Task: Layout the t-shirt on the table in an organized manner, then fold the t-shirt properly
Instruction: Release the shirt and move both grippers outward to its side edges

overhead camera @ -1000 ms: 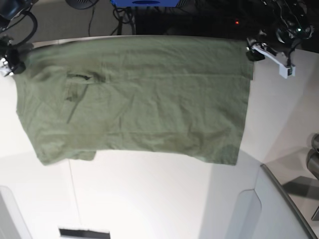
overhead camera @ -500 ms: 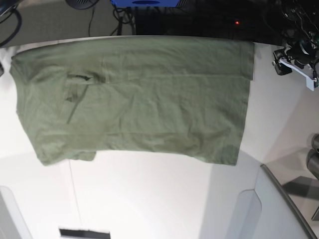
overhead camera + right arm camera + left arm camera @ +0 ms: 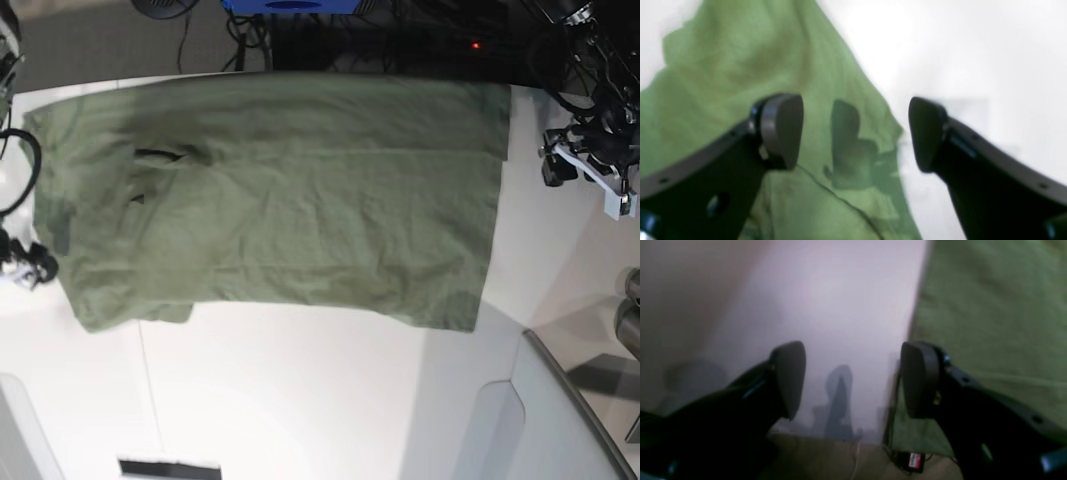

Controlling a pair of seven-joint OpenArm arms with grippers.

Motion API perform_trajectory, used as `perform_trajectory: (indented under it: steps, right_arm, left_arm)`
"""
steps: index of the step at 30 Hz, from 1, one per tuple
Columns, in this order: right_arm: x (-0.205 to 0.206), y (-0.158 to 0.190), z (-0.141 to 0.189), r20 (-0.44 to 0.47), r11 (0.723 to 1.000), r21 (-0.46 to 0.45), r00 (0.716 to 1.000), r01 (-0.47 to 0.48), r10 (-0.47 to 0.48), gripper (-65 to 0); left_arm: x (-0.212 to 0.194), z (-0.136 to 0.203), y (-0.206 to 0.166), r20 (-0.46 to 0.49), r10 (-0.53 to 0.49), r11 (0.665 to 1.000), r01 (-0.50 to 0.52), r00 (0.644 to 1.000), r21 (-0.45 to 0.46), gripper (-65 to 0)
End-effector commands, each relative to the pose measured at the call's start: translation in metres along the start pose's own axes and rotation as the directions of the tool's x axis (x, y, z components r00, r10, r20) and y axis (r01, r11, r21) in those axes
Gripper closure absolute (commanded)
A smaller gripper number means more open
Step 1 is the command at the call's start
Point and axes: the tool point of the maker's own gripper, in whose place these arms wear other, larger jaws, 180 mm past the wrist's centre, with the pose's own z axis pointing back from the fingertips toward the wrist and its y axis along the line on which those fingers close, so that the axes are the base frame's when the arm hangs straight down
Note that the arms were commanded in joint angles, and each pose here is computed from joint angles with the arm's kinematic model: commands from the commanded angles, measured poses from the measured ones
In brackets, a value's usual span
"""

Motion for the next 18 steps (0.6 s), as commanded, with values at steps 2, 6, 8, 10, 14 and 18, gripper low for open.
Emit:
perform_trajectory:
  steps: [2, 6, 8, 10, 14, 18]
  right_arm:
    - [0.018, -0.002, -0.001, 0.031, 1.000, -0.002, 0.999, -0.015, 0.015, -46.5]
    - [0.008, -0.002, -0.014, 0.025, 1.000, -0.006, 1.000, -0.010, 0.010, -46.7]
    - [0.003, -0.001, -0.017, 0.029, 1.000, -0.006, 1.000, -0.006, 0.006, -46.4]
    - [0.001, -0.003, -0.019, 0.037, 1.000, -0.008, 0.999, 0.006, -0.005, -46.4]
    - [-0.003, -0.006, -0.021, 0.045, 1.000, -0.014, 0.999, 0.019, -0.018, -46.2]
    - [-0.002, -0.006, -0.021, 0.050, 1.000, -0.014, 0.999, 0.016, -0.016, -46.2]
  left_arm:
    - [0.010, 0.006, 0.009, 0.027, -0.035, 0.999, 0.034, 0.999, 0.020, -43.3]
    - [0.009, 0.006, 0.009, 0.026, -0.036, 0.999, 0.035, 0.999, 0.019, -43.3]
    - [0.010, 0.006, 0.009, 0.028, -0.035, 0.999, 0.035, 0.999, 0.018, -43.3]
    - [0.010, 0.006, 0.009, 0.029, -0.035, 0.999, 0.035, 0.999, 0.018, -43.3]
    - [0.013, 0.005, 0.007, 0.033, -0.038, 0.999, 0.037, 0.999, 0.015, -43.3]
    - [0.013, 0.005, 0.007, 0.033, -0.039, 0.999, 0.038, 0.999, 0.013, -43.3]
